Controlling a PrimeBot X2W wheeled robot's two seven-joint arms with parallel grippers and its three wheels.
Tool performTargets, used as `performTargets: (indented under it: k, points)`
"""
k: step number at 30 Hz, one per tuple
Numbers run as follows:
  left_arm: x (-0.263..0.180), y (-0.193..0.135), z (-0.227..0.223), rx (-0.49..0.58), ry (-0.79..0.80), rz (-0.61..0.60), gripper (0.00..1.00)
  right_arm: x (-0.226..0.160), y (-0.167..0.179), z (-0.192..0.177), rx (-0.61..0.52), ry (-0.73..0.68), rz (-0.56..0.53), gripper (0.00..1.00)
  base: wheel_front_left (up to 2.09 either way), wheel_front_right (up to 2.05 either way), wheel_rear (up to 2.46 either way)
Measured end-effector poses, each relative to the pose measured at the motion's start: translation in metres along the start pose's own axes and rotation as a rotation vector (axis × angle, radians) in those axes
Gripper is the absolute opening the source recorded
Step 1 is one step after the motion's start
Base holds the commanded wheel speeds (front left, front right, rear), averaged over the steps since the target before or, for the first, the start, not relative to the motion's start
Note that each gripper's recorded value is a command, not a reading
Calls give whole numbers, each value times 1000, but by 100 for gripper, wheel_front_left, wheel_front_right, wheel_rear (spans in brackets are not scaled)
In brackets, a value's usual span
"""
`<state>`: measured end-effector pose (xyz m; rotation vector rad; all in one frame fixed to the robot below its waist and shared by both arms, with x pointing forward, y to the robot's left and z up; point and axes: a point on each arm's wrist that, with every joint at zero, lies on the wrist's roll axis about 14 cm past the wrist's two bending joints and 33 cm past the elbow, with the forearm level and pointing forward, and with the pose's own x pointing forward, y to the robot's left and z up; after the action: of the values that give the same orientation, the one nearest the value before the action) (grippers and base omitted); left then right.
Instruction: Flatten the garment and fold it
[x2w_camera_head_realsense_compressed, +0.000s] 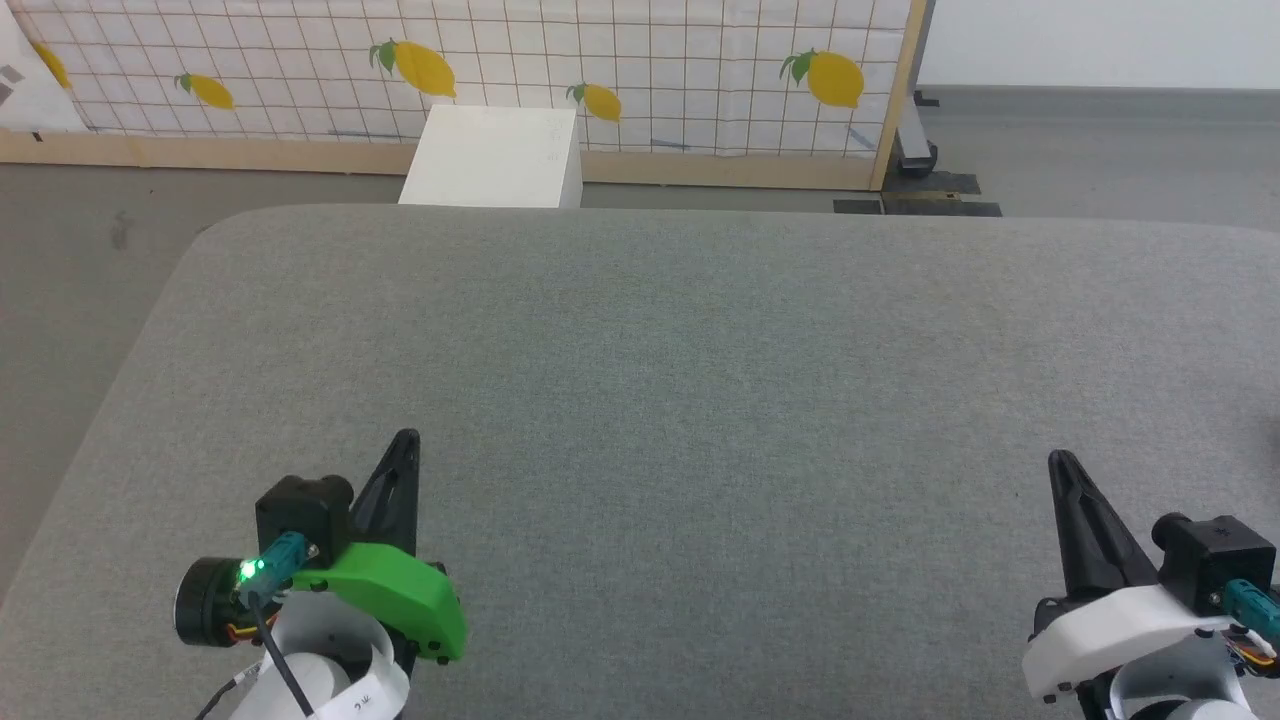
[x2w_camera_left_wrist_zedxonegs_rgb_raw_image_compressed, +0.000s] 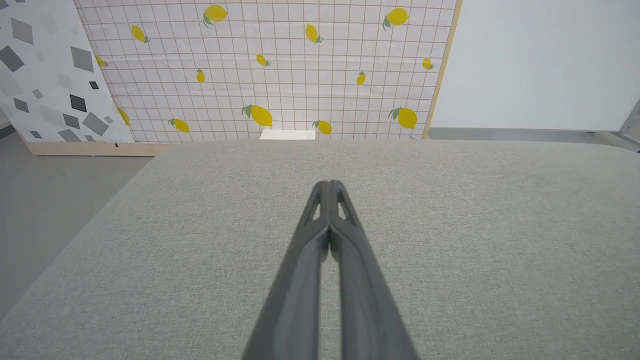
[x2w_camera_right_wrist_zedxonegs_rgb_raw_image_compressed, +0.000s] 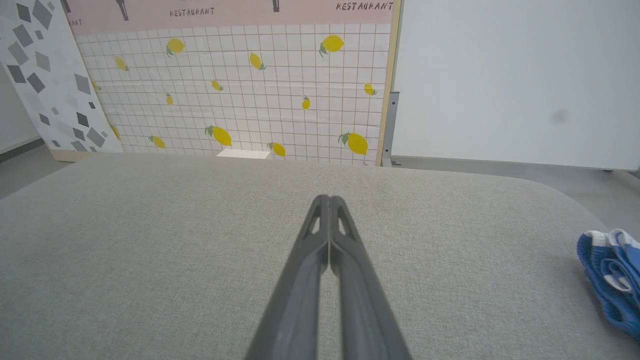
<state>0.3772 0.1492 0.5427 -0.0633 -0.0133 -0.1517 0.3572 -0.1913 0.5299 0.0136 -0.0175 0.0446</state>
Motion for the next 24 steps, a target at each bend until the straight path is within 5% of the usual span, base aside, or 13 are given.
performTargets:
  k: [24]
  points:
    - [2,5,3,25,-27,34,0,4,9,-3,-11,15,26,0,0,0,0]
